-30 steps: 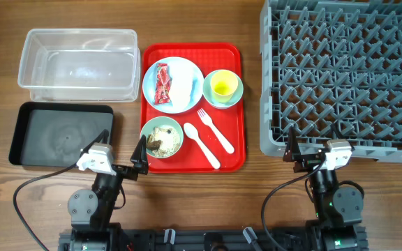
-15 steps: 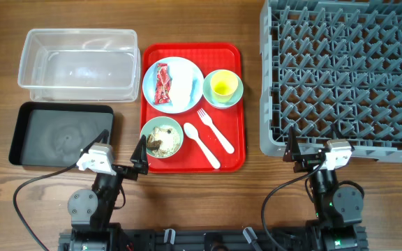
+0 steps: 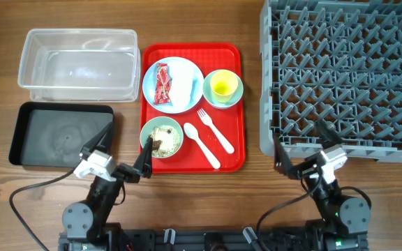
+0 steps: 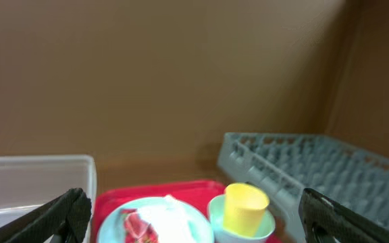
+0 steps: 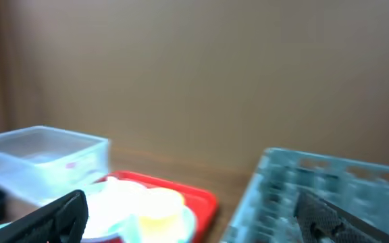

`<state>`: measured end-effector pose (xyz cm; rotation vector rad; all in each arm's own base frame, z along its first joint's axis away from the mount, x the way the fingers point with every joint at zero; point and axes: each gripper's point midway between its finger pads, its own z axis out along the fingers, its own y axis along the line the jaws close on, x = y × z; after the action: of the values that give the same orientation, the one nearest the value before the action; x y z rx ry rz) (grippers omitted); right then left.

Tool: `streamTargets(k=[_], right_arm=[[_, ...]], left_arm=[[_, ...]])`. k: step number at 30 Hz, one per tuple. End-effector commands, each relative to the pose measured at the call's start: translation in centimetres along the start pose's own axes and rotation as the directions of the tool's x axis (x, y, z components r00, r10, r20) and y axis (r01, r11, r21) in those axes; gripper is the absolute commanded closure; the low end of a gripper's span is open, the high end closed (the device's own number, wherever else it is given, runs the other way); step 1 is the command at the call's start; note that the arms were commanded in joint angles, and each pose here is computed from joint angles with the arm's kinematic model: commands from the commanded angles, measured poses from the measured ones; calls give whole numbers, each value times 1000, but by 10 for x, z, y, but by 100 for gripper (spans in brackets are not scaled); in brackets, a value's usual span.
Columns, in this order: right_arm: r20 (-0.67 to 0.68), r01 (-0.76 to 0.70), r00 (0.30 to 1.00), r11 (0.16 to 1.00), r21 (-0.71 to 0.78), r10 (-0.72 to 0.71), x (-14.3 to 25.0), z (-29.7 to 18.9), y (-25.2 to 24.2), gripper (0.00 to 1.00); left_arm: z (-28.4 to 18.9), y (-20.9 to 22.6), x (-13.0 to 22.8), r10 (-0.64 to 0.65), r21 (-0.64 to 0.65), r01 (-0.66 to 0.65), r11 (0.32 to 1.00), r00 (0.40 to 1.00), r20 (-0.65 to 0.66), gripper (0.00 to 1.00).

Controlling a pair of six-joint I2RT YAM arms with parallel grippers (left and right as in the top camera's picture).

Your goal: Sort waste into correct bins and load items into the dishwasher rack

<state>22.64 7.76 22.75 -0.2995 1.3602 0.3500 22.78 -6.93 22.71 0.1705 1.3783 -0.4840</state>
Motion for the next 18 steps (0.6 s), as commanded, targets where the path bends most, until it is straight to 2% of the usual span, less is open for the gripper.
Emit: streamTargets(k=[1,5,10,14,18], right_arm=[[24,-68,997,990,-125,72,-48,-6,25,0],[-78,-101,993,985,-141,91,-71,-9,32,0],[-290,-202,942,974,-98,167,-94,0,31,0],[-394,-243,898,968,-67,198,-129,20,26,0],[-492,-229,854,971,-64,168,-146,37,21,0]], left_arm=[[0,-15,-30,-85,48,84,995,996,22,0],[7,-15,-43,-133,8,134,991,987,-88,0],[33,-12,-66,-228,-76,215,974,929,-291,0],[70,-14,-99,-313,-126,288,949,830,-462,0],[97,-9,-113,-372,-202,316,927,709,-599,0]])
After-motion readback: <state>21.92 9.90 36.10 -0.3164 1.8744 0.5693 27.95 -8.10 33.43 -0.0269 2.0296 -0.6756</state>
